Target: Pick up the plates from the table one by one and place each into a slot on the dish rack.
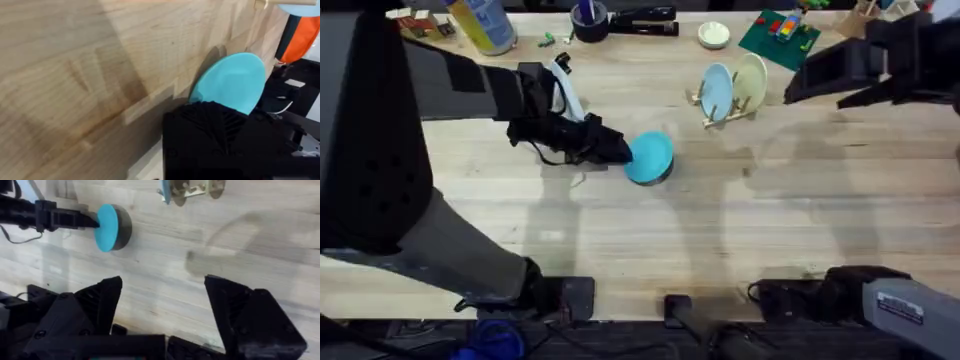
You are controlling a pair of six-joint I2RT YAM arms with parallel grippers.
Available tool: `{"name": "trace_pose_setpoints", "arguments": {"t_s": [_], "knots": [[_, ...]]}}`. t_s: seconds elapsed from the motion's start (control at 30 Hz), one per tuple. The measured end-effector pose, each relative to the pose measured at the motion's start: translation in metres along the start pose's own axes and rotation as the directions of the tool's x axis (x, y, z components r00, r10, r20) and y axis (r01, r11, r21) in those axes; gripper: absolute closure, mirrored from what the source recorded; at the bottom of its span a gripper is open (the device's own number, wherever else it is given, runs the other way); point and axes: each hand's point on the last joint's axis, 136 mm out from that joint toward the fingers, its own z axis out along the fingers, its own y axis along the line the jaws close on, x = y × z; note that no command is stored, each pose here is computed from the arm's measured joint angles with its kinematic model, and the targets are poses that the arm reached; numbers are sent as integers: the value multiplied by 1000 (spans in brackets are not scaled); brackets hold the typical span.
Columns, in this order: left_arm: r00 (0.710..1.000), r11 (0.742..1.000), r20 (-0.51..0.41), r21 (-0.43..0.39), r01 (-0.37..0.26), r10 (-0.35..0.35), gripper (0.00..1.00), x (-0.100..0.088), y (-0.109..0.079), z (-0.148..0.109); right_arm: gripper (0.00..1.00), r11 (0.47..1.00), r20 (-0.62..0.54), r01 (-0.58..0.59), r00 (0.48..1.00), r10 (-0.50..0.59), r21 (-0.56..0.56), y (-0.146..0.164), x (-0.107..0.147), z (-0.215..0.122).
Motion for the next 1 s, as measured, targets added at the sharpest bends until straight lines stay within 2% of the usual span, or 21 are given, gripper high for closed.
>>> {"name": "trace_pose_setpoints", "arguments": {"t_s": [0.13,0.3,0.6,0.8,1.0], "knots": [[1000,1000,0,0,-1,1,958,0,0,0,9,999,-9,-49,999,48,-20,-2,1,17],[1000,1000,1,0,-1,1,959,0,0,0,9,992,-28,-119,993,118,-43,-1,8,55],[1000,1000,2,0,-3,3,959,-1,0,0,8,973,-30,-195,981,193,-126,30,18,116],[1000,1000,2,0,-3,3,959,-1,0,0,7,949,-70,-277,961,269,-148,46,31,136],[1000,1000,2,0,-3,3,959,-1,0,0,7,925,-138,-360,929,343,-123,53,37,158]]}}
